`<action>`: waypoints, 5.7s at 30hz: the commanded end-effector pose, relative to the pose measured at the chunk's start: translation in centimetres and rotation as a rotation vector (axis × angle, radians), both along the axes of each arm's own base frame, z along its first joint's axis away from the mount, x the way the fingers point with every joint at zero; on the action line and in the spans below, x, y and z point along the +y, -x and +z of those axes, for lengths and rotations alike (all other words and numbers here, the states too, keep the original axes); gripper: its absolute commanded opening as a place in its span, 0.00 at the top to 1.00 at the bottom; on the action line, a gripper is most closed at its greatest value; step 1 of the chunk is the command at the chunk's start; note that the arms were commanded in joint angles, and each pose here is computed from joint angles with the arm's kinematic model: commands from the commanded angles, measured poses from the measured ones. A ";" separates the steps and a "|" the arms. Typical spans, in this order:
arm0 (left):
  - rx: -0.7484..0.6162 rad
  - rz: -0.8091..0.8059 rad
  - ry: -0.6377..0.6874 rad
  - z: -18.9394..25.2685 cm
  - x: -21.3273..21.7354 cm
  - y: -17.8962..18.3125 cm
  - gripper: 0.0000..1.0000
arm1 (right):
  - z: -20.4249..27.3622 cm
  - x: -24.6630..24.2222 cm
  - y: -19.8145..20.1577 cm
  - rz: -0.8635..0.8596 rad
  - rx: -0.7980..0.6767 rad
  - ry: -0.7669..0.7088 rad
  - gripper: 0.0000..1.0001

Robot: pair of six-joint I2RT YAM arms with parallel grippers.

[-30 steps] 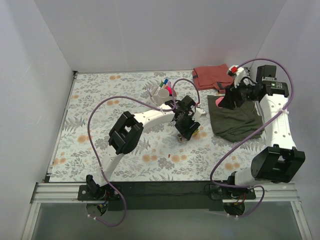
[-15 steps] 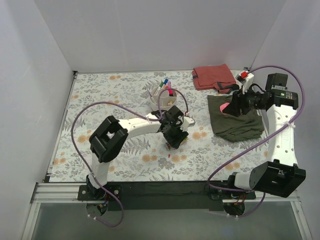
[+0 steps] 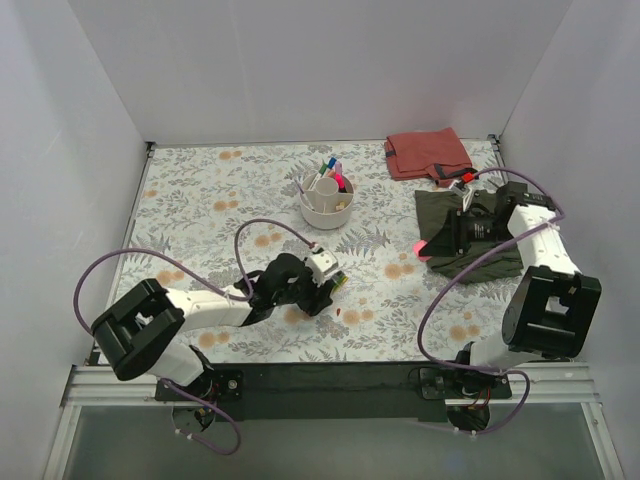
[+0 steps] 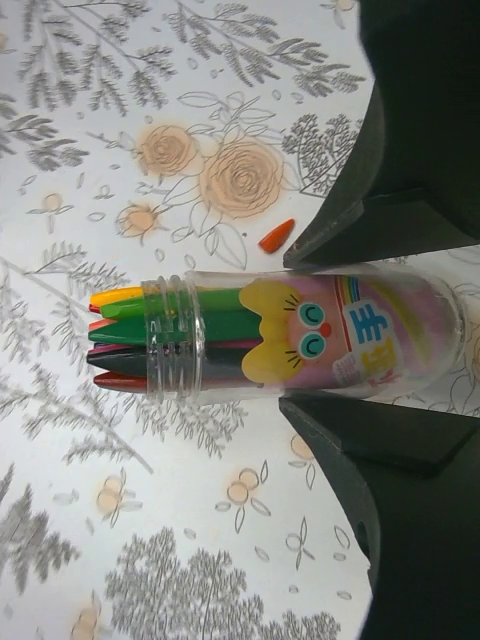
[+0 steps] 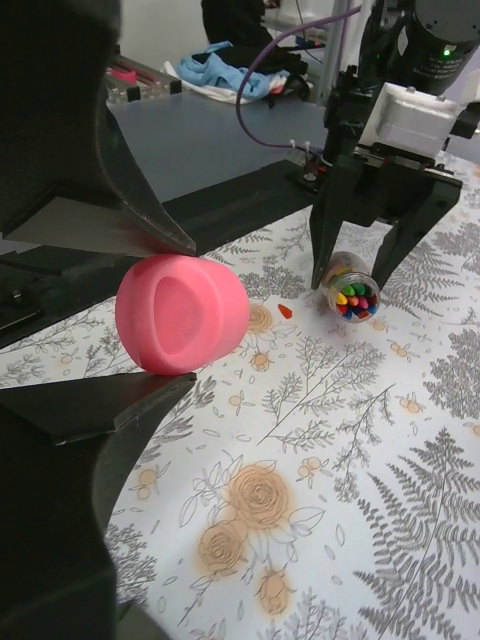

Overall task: Sort the stationery into containers
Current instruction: Close the pen cap on the pen.

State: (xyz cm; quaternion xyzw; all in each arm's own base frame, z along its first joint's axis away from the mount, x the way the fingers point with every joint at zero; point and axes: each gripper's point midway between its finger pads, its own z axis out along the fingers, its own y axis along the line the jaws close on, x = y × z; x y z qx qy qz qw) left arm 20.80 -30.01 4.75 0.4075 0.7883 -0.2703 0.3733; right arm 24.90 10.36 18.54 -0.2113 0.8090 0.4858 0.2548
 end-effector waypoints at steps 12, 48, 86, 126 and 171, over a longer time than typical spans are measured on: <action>-0.335 0.095 0.528 7.9 -0.8 -2.0 1.00 | -1.9 9.5 -3.4 0.452 -0.204 0.023 0.99; -0.247 -0.016 0.493 3.7 -0.8 0.7 1.00 | -2.9 17.9 2.6 0.909 -0.603 0.104 0.99; -0.313 -0.013 0.527 5.1 -0.4 0.6 1.00 | -7.1 19.1 5.0 0.929 -0.422 0.050 0.99; -0.323 0.008 0.482 4.1 -0.6 -0.4 1.00 | -9.9 18.7 9.1 0.444 0.385 0.084 0.99; -0.468 -0.167 0.340 1.8 -2.3 0.9 1.00 | -7.7 20.3 11.6 0.147 1.105 0.022 0.99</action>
